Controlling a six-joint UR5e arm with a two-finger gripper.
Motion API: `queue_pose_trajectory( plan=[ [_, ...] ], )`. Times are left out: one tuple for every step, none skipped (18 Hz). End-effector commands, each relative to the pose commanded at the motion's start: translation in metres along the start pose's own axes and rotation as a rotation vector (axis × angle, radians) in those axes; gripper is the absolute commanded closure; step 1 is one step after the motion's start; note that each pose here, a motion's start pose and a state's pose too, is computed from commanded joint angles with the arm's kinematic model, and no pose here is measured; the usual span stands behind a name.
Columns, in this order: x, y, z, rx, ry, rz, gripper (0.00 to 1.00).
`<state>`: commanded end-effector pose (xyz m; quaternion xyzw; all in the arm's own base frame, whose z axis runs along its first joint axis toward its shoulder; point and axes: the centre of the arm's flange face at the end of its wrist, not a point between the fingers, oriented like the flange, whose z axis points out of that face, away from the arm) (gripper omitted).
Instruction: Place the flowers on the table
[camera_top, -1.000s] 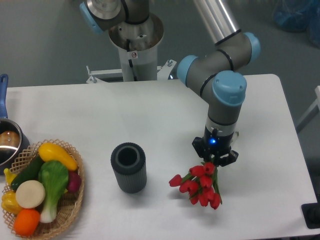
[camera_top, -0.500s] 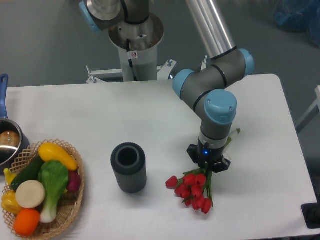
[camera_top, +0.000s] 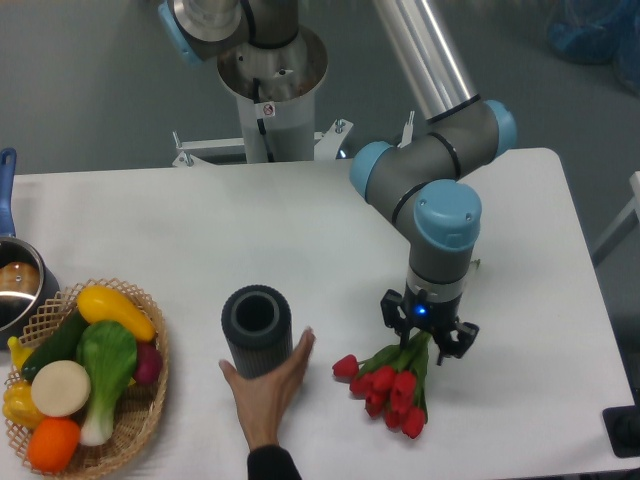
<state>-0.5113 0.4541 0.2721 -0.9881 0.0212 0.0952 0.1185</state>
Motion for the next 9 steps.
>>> queue_pose_trajectory(
  plan=[
    [-0.006,0.006,-0.006,0.002,-0.009,-0.021,0.00],
    [-0.016,0.013,-0.015,0.005,-0.027,-0.049,0.00],
    [-0.018,0.013,-0.021,0.001,-0.041,-0.048,0.00],
    [-0.022,0.011,-0.029,0.002,-0.056,-0.044,0.00],
    [-0.026,0.014,-0.035,0.002,-0.062,-0.049,0.00],
    [-0.029,0.019,-0.043,0.006,-0.074,-0.055,0.00],
    [-0.034,0.024,-0.046,0.011,-0.078,-0.058,0.00],
    [-0.037,0.028,-0.048,0.011,-0.081,-0.053,0.00],
    [-0.038,0.029,-0.051,0.011,-0.085,-0.034,0.00]
  ],
)
